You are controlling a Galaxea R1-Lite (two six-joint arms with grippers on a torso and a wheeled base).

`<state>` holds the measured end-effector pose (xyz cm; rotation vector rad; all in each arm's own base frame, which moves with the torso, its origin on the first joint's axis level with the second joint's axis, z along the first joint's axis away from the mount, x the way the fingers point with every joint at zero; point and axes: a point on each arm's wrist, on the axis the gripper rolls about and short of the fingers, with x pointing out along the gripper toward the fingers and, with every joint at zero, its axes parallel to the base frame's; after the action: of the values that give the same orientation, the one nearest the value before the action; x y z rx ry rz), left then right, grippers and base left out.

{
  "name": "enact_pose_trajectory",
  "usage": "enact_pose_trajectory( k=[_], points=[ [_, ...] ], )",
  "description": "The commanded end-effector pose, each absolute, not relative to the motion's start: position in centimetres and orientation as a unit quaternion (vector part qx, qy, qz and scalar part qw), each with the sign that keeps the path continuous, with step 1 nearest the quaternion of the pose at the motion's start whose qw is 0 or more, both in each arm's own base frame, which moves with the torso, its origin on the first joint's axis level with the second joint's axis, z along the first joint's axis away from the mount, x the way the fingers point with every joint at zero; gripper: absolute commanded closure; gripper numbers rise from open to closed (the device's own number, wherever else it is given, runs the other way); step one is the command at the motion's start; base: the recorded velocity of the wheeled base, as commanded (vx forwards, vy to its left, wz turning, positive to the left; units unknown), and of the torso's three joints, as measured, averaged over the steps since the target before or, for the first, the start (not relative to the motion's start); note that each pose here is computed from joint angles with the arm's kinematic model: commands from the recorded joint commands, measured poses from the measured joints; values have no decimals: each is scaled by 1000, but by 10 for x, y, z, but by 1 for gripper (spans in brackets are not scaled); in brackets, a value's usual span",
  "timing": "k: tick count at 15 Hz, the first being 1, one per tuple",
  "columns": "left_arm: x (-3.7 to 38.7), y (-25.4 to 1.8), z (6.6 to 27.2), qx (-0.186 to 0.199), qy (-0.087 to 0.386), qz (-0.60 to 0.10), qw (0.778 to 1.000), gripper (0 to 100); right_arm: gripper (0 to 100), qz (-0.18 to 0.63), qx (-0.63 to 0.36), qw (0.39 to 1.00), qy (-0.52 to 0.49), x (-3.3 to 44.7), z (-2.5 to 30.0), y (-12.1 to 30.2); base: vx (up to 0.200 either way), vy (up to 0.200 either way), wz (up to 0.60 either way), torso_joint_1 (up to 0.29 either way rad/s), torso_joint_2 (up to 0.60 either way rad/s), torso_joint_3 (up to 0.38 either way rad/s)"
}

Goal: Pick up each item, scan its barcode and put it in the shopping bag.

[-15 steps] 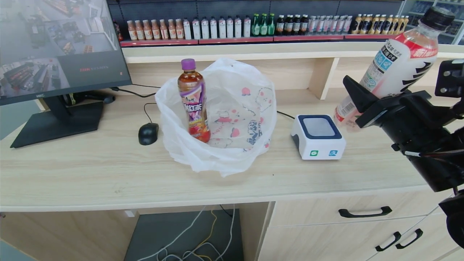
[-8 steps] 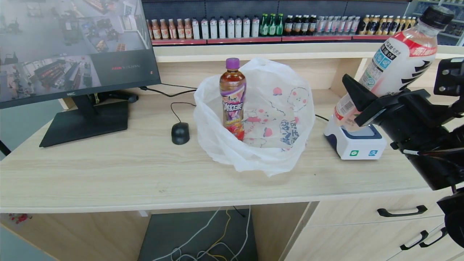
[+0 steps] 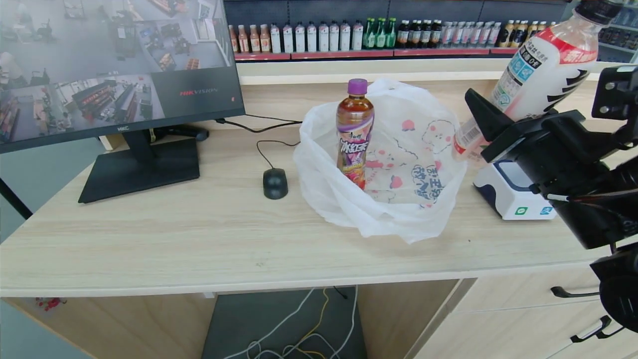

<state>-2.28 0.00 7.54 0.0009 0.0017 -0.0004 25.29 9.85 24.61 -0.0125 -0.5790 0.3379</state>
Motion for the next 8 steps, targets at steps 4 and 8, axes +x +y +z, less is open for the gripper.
enact_pose_trajectory(
  k=[4, 8],
  points=[
    [-23, 0, 75, 1, 1, 1, 1000, 0, 100, 162, -4, 943, -291, 270, 248, 104, 0, 0, 0, 0, 0, 0],
    [-23, 0, 75, 1, 1, 0, 1000, 0, 100, 169, -5, 946, -278, 288, 237, 115, 0, 0, 0, 0, 0, 0]
  ],
)
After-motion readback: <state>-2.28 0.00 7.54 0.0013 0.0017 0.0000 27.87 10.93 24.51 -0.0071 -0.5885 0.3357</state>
